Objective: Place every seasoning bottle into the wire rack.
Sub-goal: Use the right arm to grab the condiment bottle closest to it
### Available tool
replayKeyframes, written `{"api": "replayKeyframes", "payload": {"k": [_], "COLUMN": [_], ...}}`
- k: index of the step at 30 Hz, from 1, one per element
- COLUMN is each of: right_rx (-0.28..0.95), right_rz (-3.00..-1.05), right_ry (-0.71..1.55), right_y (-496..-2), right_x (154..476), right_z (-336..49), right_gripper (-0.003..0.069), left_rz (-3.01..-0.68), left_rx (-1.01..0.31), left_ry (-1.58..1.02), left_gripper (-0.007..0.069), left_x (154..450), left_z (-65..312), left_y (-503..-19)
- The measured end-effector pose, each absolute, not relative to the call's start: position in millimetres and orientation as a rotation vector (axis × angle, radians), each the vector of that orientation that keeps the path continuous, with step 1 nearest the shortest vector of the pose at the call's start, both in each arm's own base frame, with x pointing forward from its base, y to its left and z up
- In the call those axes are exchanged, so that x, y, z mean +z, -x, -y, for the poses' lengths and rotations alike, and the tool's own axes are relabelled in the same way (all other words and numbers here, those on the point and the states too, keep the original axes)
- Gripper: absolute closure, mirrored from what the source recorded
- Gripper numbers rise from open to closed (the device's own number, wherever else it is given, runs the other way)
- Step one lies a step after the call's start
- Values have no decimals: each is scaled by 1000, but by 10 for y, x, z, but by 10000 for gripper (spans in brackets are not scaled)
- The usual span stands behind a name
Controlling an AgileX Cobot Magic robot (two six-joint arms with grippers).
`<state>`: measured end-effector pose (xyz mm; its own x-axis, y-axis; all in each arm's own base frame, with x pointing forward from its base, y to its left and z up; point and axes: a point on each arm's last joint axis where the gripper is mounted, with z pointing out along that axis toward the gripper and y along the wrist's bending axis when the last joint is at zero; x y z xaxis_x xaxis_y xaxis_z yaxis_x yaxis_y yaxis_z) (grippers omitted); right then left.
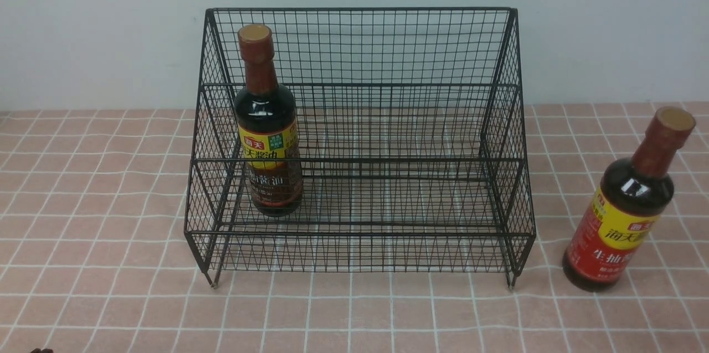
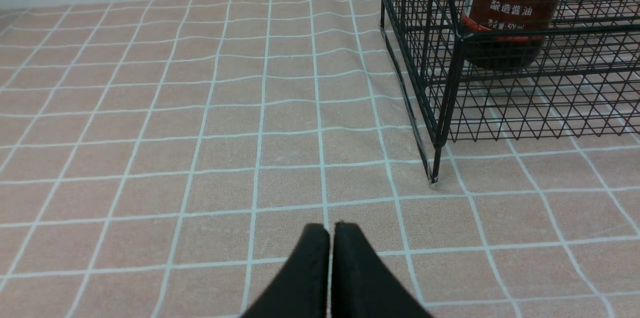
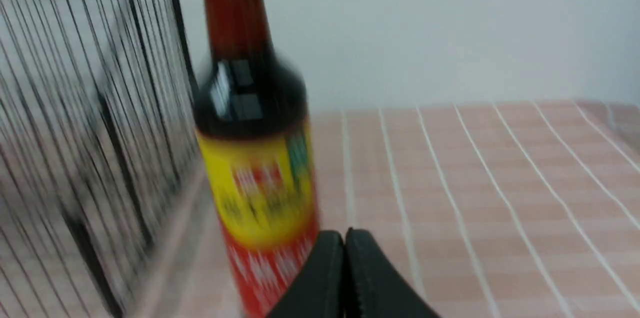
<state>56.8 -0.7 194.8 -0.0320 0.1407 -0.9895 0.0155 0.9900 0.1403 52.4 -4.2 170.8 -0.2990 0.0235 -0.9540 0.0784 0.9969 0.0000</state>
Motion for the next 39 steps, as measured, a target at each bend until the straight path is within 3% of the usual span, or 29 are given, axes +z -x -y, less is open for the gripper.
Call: {"api": "replayKeyframes", "payload": {"k": [4, 7, 18, 21, 22, 25, 28, 34, 39], "right_rx": [284, 336, 349, 380, 381, 255, 190, 200, 206], "right_rz": [-1333, -1180, -988, -946, -954, -1020, -1140, -1403, -1541], "right_ry": [-241, -304, -319, -294, -295, -138, -86, -121, -138], "right_y": [-545, -507, -432, -375, -375, -388, -616, -1094, -1392], "right_x": [2182, 2300, 2447, 2692, 2687, 3174, 3297, 3100, 2883], "right_z": [24, 57, 94, 66, 66, -8, -29, -29, -40], "right_gripper": [673, 673, 673, 673, 673, 673, 673, 669, 605], "left_rz": [-1874, -1874, -1874, -1874, -1874, -1874, -1874, -1875, -1875], "left_rx": [-54, -54, -54, -54, -54, -54, -54, -51, -51], "left_ry": [-74, -74, -74, -74, -74, -73, -74, -77, -77], "left_gripper": [632, 632, 632, 632, 632, 632, 632, 632, 632], "left_x": [1708, 1708, 1708, 1708, 1708, 1708, 1708, 1708, 1708], "left_z": [42, 42, 42, 42, 42, 43, 43, 43, 43], "left_y": [-524, -524, -524, -524, -524, -524, -524, -524, -524]}}
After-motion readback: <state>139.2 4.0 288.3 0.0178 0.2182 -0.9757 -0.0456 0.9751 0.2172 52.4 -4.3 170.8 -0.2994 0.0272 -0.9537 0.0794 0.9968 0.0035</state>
